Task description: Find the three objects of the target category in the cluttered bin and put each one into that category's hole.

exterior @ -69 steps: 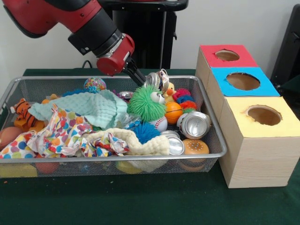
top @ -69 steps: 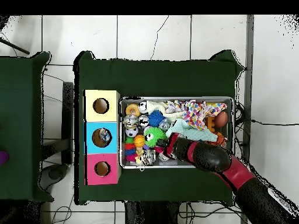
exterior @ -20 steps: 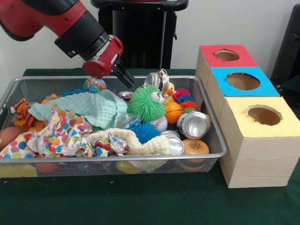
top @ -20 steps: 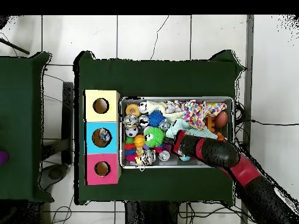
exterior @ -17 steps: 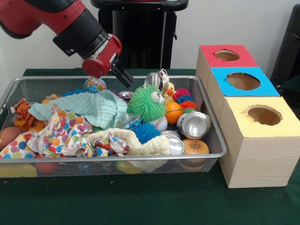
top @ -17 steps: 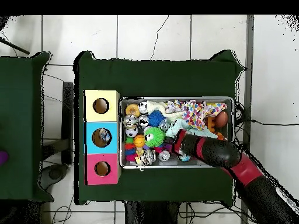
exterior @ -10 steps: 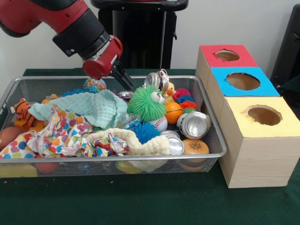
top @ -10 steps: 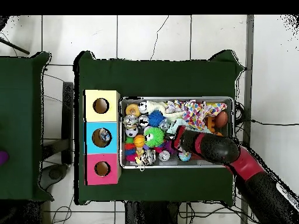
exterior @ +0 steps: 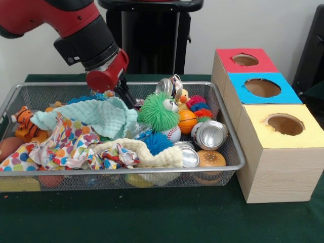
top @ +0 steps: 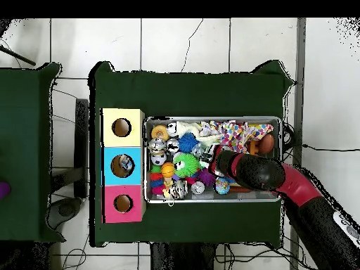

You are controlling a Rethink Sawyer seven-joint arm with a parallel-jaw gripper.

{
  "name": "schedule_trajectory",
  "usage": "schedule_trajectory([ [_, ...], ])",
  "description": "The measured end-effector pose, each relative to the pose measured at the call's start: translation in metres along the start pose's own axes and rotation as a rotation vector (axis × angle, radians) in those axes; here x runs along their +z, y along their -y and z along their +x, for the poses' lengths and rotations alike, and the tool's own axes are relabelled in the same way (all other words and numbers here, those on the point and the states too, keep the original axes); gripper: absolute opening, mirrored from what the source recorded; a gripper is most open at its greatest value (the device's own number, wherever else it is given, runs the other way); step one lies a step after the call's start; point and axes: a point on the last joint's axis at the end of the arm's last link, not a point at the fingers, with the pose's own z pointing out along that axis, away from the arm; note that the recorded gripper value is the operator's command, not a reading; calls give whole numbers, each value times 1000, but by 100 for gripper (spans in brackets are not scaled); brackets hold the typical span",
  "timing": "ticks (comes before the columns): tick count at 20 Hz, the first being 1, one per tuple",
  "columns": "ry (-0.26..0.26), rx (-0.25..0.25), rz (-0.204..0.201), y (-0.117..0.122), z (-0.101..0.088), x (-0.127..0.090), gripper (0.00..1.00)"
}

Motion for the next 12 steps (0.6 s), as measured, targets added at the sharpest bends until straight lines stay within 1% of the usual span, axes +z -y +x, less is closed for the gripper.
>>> schedule_trajectory([
  [3,-27,-17,11,2,9,0,0],
  [8,-51,-29,17,1,20,1,0],
  [9,-61,-31,18,0,25,2,100],
  [12,-64,-31,19,0,26,2,100],
])
